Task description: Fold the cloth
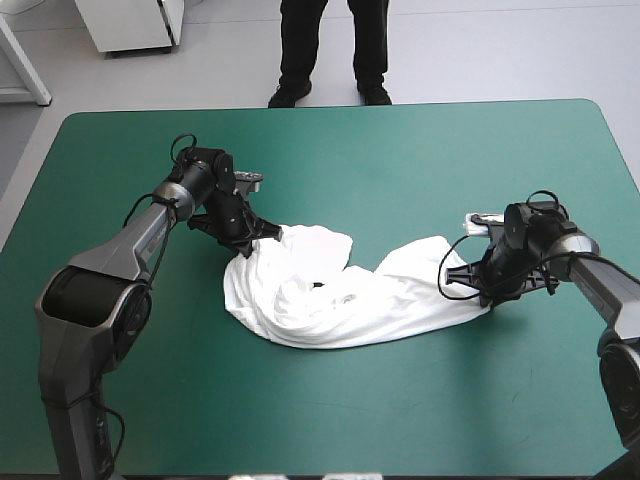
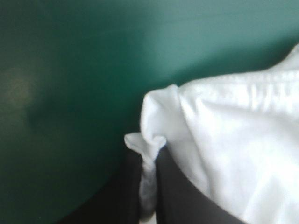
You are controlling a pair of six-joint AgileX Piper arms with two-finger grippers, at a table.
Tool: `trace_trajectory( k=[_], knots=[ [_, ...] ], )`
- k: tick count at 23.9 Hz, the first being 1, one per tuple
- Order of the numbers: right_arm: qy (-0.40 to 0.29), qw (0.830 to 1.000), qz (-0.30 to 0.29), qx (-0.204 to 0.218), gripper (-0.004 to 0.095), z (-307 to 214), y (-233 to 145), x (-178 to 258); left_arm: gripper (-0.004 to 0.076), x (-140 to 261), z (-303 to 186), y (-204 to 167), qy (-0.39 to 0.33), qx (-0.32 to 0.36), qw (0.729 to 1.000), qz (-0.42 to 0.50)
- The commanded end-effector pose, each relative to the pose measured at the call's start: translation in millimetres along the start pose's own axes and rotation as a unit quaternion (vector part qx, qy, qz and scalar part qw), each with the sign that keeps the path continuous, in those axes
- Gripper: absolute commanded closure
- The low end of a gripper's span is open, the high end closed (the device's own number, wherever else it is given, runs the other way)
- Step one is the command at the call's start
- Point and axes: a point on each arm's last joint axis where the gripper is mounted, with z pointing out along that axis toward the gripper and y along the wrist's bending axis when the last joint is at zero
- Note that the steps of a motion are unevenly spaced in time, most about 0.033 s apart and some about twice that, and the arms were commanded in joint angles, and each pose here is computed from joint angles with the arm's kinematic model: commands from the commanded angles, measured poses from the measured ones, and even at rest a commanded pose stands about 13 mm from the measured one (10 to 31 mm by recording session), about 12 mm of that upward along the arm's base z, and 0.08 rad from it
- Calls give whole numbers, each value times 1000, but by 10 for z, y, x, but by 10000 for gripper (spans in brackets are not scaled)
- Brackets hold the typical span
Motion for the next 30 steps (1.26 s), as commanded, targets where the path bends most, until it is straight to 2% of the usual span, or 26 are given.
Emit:
trace_trajectory(
  k=[1,5,9,12,15,21,26,30],
  knots=[
    [15,998,21,-51,925,98,112,20,734,-11,-11,17,-13,-11,1000,5],
    [-42,998,7,-55,925,-251,119,26,734,18,-217,19,-38,-16,999,10],
    [-140,988,-36,-51,925,-1076,120,131,734,254,-1006,0,-118,-30,992,16],
    [-215,974,-46,-58,925,-1629,122,281,734,568,-1595,-32,-176,-32,984,19],
    [-293,952,-55,-65,925,-2201,118,484,734,1001,-2206,-70,-259,-27,965,23],
    [-396,913,-73,-67,925,-2916,100,789,734,1595,-2846,-116,-365,-15,930,28],
    [-472,875,-81,-73,925,-3460,93,1022,734,2007,-3441,-193,-476,15,879,37],
    [-539,834,-89,-78,925,-3869,85,1235,734,2273,-3881,-252,-550,32,833,53]
  ],
)
